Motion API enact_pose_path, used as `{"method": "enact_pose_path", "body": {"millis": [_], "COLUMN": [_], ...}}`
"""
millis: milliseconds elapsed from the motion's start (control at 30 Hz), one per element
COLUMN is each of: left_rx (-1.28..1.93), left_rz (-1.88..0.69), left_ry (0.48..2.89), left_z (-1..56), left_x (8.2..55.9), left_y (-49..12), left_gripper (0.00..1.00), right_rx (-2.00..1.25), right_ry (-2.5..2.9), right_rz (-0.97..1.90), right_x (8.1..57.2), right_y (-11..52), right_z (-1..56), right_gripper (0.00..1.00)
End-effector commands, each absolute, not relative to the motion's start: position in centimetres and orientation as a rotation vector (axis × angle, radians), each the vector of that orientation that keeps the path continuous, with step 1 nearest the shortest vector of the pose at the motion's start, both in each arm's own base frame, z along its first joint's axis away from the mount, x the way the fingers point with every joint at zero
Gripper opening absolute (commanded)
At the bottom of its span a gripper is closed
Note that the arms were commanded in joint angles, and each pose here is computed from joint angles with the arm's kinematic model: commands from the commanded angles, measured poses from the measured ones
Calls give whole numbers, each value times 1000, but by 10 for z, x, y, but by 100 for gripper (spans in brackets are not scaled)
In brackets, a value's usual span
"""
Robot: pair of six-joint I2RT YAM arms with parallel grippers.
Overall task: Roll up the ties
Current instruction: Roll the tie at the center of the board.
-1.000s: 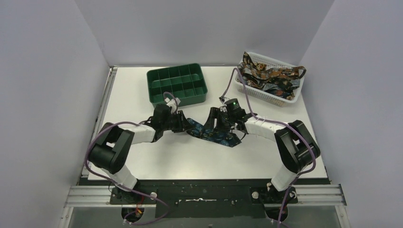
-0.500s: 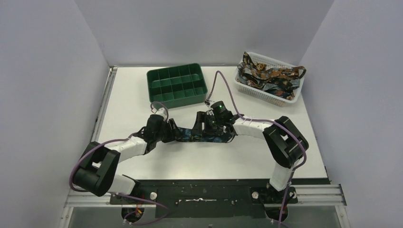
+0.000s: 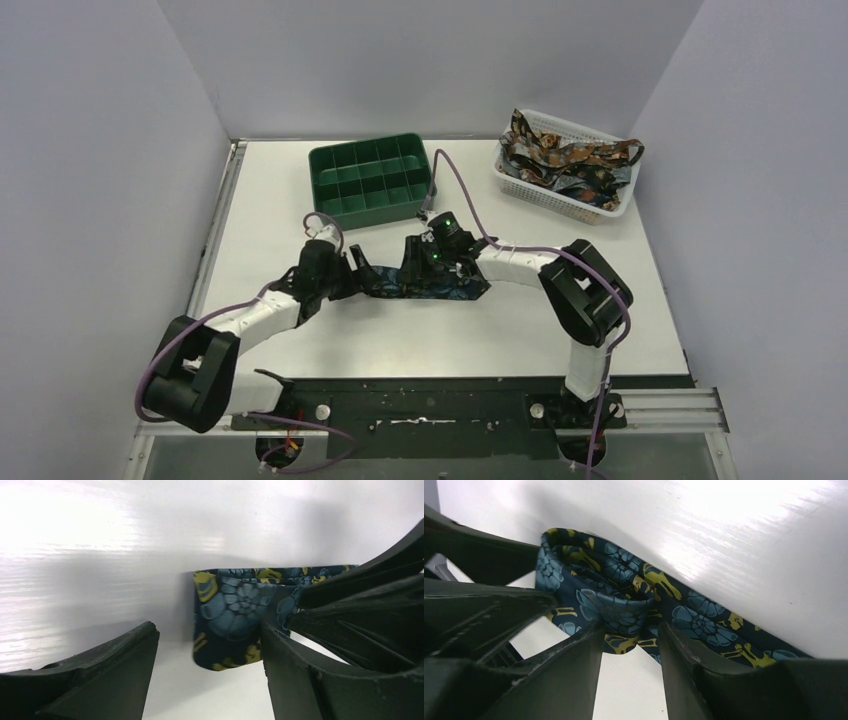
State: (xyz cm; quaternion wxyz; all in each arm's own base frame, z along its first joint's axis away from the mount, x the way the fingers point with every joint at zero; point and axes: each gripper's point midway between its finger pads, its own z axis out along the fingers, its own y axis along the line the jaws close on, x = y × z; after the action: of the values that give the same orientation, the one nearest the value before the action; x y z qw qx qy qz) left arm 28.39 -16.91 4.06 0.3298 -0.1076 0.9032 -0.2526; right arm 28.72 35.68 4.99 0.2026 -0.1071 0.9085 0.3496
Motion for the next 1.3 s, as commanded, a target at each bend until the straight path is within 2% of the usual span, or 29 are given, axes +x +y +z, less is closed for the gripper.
{"method": "enact_pose_path", "body": {"millis": [0, 233, 600, 1067, 1267], "left_rx": [-275, -251, -143, -231, -326], "left_rz": [-693, -760, -1057, -1066, -1053], "left_ry": [2282, 2255, 2198, 2219, 2244], "left_z": [69, 75, 78, 63, 50], "left_x": [293, 292, 291, 297, 299], "left_y": [-162, -154, -187, -187, -183], "left_gripper": [73, 76, 77, 75, 72], "right_rx": [-277, -280, -281, -252, -246], "right_ry": [2516, 2532, 2576, 2591, 2597], "right_rz": [922, 906, 873, 858, 848], "right_x": [301, 305, 300, 297, 295], "right_y": [358, 354, 348, 341, 338], "right_z": [49, 43, 27, 18, 15], "right_gripper": [43, 39, 40, 40, 41]}}
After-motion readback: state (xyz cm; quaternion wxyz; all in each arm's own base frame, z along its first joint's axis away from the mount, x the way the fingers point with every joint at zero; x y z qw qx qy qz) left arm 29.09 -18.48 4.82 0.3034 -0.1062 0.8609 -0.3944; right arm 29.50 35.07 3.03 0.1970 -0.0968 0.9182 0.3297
